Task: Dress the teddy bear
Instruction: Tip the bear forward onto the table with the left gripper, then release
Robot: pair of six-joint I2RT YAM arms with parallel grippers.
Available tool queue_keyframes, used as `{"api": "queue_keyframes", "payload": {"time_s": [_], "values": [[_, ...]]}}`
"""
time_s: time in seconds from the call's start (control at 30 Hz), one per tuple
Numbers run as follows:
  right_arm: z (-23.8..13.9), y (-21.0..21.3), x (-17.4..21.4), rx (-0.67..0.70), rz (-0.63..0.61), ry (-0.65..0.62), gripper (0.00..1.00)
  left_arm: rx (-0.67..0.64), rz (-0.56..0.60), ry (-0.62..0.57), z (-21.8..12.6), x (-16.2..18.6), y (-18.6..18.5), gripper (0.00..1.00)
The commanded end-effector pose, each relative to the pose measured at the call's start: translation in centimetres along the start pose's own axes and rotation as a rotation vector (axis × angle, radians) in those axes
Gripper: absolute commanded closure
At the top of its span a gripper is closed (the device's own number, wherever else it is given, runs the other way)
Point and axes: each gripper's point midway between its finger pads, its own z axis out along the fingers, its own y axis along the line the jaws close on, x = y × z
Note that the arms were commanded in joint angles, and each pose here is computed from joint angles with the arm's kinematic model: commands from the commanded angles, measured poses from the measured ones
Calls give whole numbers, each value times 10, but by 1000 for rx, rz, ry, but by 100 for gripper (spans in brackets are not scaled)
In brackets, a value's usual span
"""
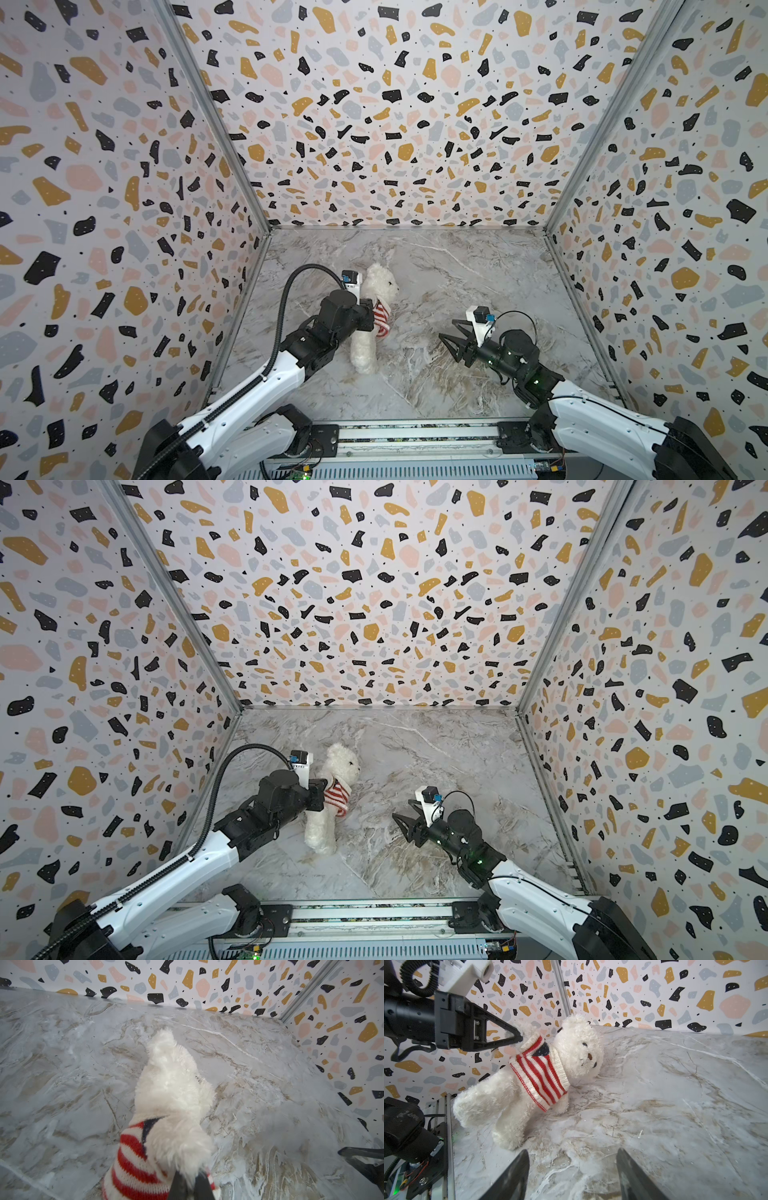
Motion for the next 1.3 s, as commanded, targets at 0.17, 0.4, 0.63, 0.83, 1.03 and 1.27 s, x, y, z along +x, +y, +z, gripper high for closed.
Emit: {"api": "queue_keyframes", "payload": {"time_s": [0.17,0.4,0.63,0.83,1.03,1.27], "values": [[-7,-11,4,25,42,7,33,67,-27,-52,12,-13,-20,100],[-9,-15,5,24,63,5,33,144,-52,-32,24,-5,-44,100],[-17,-30,5,64,108,-9,32,211,-62,9,32,13,-71,100],[-25,-47,4,101,146,-18,32,285,-43,68,42,41,-110,100],[-34,-61,1,156,154,-22,31,338,26,147,51,78,-146,100],[-36,-75,3,205,156,20,31,392,152,266,50,134,-175,95]]}}
